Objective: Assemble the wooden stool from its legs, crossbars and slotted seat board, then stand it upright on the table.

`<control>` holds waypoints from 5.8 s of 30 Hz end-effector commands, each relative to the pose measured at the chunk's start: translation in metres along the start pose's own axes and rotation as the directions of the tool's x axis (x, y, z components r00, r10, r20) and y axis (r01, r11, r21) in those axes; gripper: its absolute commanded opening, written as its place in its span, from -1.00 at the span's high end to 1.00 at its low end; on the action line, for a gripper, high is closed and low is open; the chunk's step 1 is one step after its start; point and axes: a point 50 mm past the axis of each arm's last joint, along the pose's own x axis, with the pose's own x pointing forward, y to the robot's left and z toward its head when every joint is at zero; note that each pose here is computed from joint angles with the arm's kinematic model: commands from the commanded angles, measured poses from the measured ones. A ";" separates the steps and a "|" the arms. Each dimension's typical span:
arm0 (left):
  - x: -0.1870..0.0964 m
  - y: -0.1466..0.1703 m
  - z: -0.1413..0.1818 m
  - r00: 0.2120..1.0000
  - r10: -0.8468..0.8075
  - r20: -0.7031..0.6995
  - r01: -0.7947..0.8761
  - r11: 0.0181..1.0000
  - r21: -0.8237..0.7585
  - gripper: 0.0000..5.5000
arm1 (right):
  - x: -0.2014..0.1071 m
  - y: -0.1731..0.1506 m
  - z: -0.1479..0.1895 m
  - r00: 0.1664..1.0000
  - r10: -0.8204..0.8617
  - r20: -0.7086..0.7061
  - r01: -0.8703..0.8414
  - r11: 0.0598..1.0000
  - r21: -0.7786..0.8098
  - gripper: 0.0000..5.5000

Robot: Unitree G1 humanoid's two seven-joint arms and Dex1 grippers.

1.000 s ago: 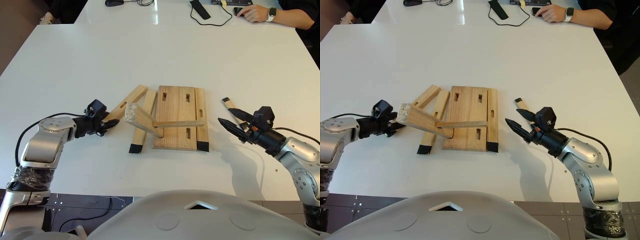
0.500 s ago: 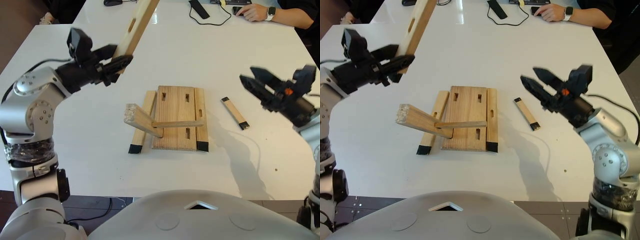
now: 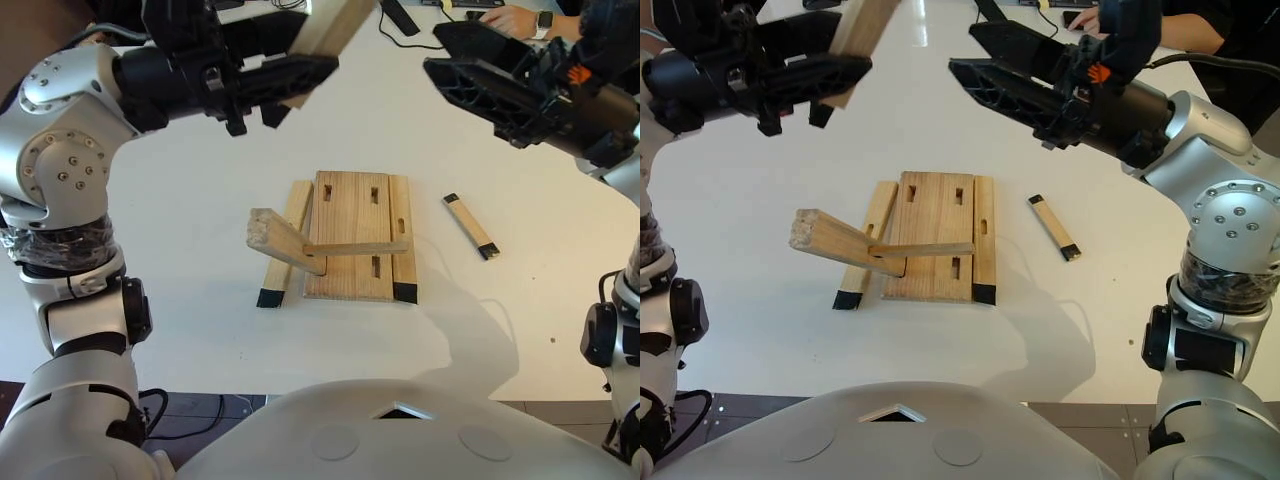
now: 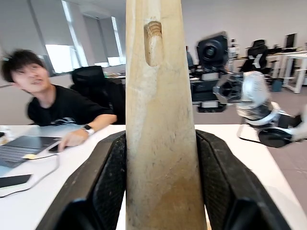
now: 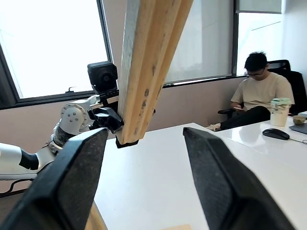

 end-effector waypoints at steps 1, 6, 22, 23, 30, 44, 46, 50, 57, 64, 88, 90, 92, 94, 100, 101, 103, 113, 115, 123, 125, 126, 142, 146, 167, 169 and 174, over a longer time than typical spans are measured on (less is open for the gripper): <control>0.006 -0.009 -0.001 0.994 -0.107 -0.030 0.107 0.994 -0.016 0.26 | 0.013 0.006 0.002 0.995 0.095 -0.017 -0.095 0.995 0.012 -0.05; 0.009 -0.017 -0.005 0.985 -0.160 -0.058 0.159 0.987 -0.021 0.26 | 0.021 0.010 0.005 0.989 0.149 -0.007 -0.149 0.989 0.025 -0.05; -0.002 -0.021 -0.014 0.975 -0.202 -0.092 0.194 0.977 -0.091 0.26 | 0.013 0.016 0.008 0.964 0.237 -0.120 -0.236 0.971 0.019 0.28; -0.003 -0.021 -0.014 0.975 -0.203 -0.094 0.194 0.977 -0.092 0.26 | 0.012 0.017 0.007 0.962 0.243 -0.126 -0.242 0.970 0.020 0.28; -0.003 -0.014 -0.012 0.983 -0.163 -0.085 0.153 0.981 -0.120 0.26 | 0.005 0.018 -0.001 0.953 0.250 -0.172 -0.248 0.968 0.030 0.28; -0.053 0.025 -0.057 0.930 0.217 -0.296 -0.211 0.976 0.052 -0.18 | -0.045 -0.028 0.001 0.943 -0.184 -0.278 0.094 0.947 -0.307 0.28; -0.066 0.021 -0.078 0.884 0.254 -0.393 -0.226 0.967 0.117 -0.18 | -0.062 -0.027 -0.017 0.891 -0.233 -0.389 0.082 0.926 -0.368 0.28; -0.090 -0.007 -0.125 0.805 0.221 -0.550 -0.184 0.975 0.123 -0.18 | -0.083 -0.001 -0.061 0.831 -0.152 -0.535 -0.016 0.955 -0.297 0.28; -0.100 -0.048 -0.147 0.790 0.074 -0.609 -0.078 0.997 0.021 -0.18 | -0.070 0.042 -0.086 0.867 -0.010 -0.498 -0.085 0.982 -0.168 0.28; -0.093 -0.056 -0.152 0.792 0.006 -0.611 -0.017 1.000 -0.013 -0.18 | -0.058 0.048 -0.098 0.881 0.002 -0.474 -0.088 0.983 -0.159 0.28; -0.069 -0.060 -0.147 0.823 -0.023 -0.568 0.016 1.000 -0.018 -0.18 | -0.073 0.035 -0.123 0.792 0.132 -0.597 -0.149 0.989 0.020 0.28; -0.066 -0.063 -0.148 0.826 -0.023 -0.564 0.015 1.000 -0.020 -0.18 | -0.070 0.035 -0.126 0.785 0.154 -0.599 -0.154 0.987 0.053 0.28; -0.064 -0.065 -0.148 0.828 -0.022 -0.561 0.012 1.000 -0.022 -0.18 | -0.069 0.035 -0.130 0.774 0.166 -0.612 -0.156 0.985 0.070 0.28; -0.062 -0.066 -0.148 0.830 -0.021 -0.557 0.010 1.000 -0.023 -0.18 | -0.071 0.036 -0.136 0.747 0.183 -0.639 -0.176 0.981 0.076 0.28; -0.058 -0.074 -0.149 0.834 -0.032 -0.551 0.010 0.999 -0.043 -0.18 | -0.077 0.043 -0.138 0.718 0.183 -0.671 -0.209 0.977 0.043 0.28; -0.058 -0.075 -0.149 0.835 -0.032 -0.550 0.008 0.999 -0.046 -0.18 | -0.078 0.043 -0.139 0.711 0.175 -0.681 -0.212 0.977 0.029 0.28; -0.056 -0.076 -0.150 0.837 -0.027 -0.546 0.000 0.999 -0.050 -0.18 | -0.080 0.045 -0.142 0.698 0.174 -0.695 -0.227 0.974 0.016 0.28; -0.038 -0.073 -0.141 0.867 -0.045 -0.496 0.019 0.998 -0.056 -0.18 | -0.060 0.043 -0.148 0.707 0.206 -0.676 -0.271 0.963 0.010 0.28; -0.031 -0.073 -0.135 0.884 -0.051 -0.465 0.028 0.998 -0.056 -0.18 | -0.058 0.040 -0.150 0.697 0.205 -0.687 -0.265 0.964 0.018 0.28; 0.000 -0.072 -0.117 0.931 -0.069 -0.358 0.055 0.997 -0.049 -0.18 | -0.064 0.023 -0.165 0.661 0.206 -0.722 -0.188 0.976 0.106 0.28; 0.001 -0.068 -0.120 0.931 -0.051 -0.361 0.034 0.998 -0.053 -0.18 | -0.063 0.020 -0.168 0.671 0.209 -0.711 -0.158 0.978 0.138 0.28; 0.001 -0.066 -0.121 0.931 -0.041 -0.364 0.023 0.998 -0.053 -0.18 | -0.064 0.018 -0.170 0.673 0.211 -0.709 -0.142 0.978 0.156 0.28; -0.074 0.028 -0.089 0.902 0.242 -0.356 -0.276 0.960 -0.044 -0.18 | -0.093 0.004 -0.176 0.614 0.167 -0.771 -0.069 0.985 0.158 0.28; -0.023 0.056 -0.072 0.961 0.159 -0.227 -0.184 0.979 -0.092 -0.18 | -0.092 0.003 -0.175 0.607 0.169 -0.776 -0.088 0.985 0.146 0.28; 0.069 -0.007 -0.102 0.800 -0.541 -0.258 0.460 0.830 -0.316 1.00 | -0.080 -0.001 -0.178 0.587 0.187 -0.788 -0.161 0.981 0.113 0.28; 0.073 -0.011 -0.118 0.738 -0.590 -0.327 0.492 0.802 -0.338 1.00 | -0.080 -0.001 -0.178 0.584 0.186 -0.790 -0.161 0.981 0.111 0.28; 0.065 -0.018 -0.174 0.537 -0.654 -0.532 0.515 0.754 -0.408 1.00 | -0.073 -0.004 -0.178 0.580 0.195 -0.791 -0.182 0.977 0.107 0.28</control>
